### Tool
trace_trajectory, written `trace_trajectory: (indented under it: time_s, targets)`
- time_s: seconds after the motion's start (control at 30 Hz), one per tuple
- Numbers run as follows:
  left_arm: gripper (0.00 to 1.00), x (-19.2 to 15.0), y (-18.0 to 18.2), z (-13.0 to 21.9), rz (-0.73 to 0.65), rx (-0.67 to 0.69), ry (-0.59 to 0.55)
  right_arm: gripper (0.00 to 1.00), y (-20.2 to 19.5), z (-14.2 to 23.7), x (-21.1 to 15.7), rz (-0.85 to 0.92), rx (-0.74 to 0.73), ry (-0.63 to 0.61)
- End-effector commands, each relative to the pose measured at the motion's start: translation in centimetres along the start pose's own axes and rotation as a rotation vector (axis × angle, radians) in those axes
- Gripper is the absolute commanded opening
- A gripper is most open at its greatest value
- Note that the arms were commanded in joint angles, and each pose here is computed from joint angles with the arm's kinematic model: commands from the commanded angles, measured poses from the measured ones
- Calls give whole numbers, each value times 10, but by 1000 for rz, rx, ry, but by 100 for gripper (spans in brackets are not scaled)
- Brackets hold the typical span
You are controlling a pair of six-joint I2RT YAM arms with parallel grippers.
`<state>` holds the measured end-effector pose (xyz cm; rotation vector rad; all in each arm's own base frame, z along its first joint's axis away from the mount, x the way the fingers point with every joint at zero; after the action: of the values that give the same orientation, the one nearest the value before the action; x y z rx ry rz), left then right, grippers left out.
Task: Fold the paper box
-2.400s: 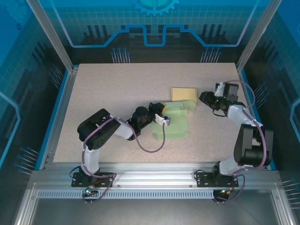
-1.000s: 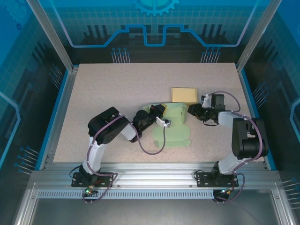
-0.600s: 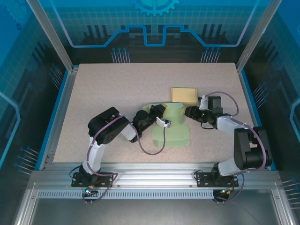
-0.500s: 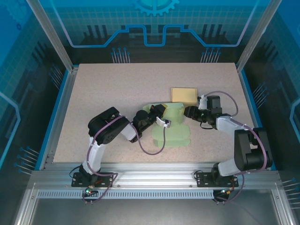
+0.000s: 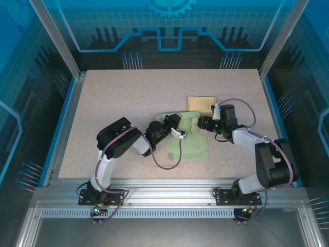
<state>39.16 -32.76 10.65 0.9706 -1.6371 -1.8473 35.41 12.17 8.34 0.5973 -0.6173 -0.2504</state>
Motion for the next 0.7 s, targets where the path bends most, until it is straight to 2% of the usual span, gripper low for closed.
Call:
trace_trajectory:
  time_s: [0.0, 0.43, 0.67]
  targets:
    - [0, 18, -5, -1, -28, -1, -72, 56, -12, -12, -26, 48, -65, 43]
    - [0, 18, -1, -1, -26, 8, -73, 61, -10, -8, -39, 79, -72, 1]
    - [0, 20, 4, 1, -22, 19, -84, 61, -14, -13, -29, 76, -116, -35]
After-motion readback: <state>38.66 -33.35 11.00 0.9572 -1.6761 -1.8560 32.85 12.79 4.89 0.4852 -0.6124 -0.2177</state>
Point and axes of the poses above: each hand's point on the last joint's axis, 136 mm out from that joint toward the fingers, its own z axis back along the fingers, its own y axis along the line the jaws close on, x = y × z, the point moved 1 cm from there along z, back along the fingers, and after that the axes turned 11 degrees about -z, right-handed, at the moved point
